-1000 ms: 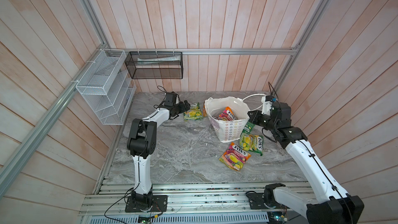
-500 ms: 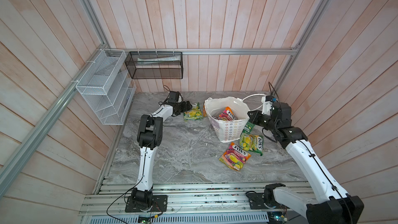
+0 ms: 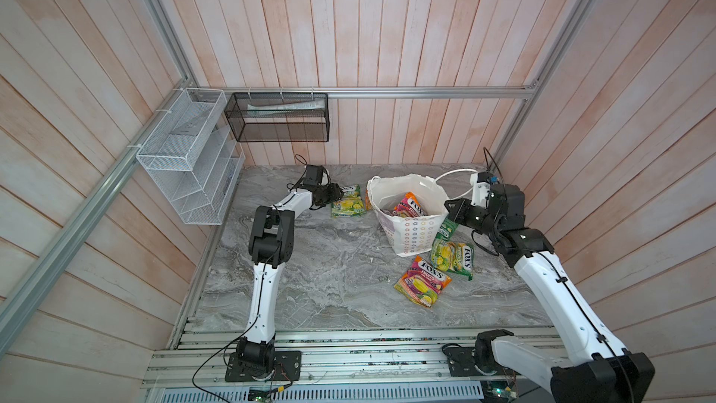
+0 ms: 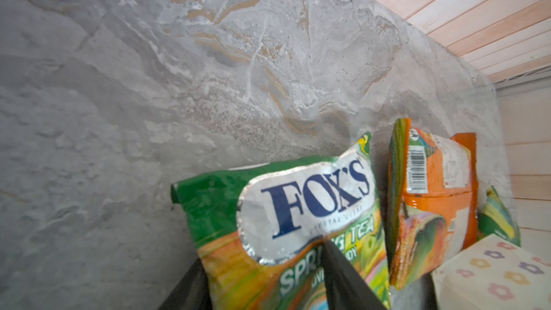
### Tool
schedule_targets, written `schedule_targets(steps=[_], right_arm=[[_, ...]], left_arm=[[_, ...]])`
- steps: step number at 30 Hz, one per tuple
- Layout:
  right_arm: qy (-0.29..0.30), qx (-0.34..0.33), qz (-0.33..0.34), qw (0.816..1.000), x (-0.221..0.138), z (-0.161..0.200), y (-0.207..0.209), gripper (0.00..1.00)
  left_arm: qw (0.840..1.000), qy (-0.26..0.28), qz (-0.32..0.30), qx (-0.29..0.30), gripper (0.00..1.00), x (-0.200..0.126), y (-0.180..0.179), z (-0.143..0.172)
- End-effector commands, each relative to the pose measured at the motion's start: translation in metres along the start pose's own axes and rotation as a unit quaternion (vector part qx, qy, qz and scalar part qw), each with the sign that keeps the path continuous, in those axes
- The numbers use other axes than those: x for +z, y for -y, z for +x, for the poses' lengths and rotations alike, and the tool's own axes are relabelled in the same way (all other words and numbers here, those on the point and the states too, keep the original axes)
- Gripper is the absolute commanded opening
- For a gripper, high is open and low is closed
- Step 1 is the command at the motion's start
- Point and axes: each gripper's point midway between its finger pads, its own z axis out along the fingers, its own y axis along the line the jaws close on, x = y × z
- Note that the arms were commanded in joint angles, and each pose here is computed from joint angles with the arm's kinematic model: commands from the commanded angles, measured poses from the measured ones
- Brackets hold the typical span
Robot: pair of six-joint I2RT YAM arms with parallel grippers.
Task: Place the snacks into the paper bag
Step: Pick up the snack from the top-center of the table.
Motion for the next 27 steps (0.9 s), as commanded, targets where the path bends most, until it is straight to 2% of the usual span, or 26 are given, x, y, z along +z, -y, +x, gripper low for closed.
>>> schedule_targets(steps=[1,6,13,20,27], right_arm=[[-0.002,0.007,-0.009,1.0,-0.002,0.0,-0.003,0.0],[-0.003,0.007,-0.008,1.0,-0.005,0.001,-0.004,0.0],[-0.006,0.01,-0.008,1.0,-0.005,0.002,-0.004,0.0],[-0.004,0.009,-0.016,1.0,-0.012,-0.001,-0.01,0.0],[-0.006,0.008,-0.016,1.0,-0.012,-0.001,-0.011,0.0]], left_arm=[[0.999,-0.031,-0.029,-0.019,0.44,0.021,-0.02,0.029],[0.997,-0.021,0.037,-0.069,0.16,0.011,-0.007,0.02],[0.988,0.03,0.101,-0.109,0.03,-0.036,0.029,-0.018],[0.975,0.063,0.134,-0.164,0.0,-0.102,0.032,-0.04],[0.97,0.121,0.149,-0.148,0.0,-0.18,0.046,-0.056]])
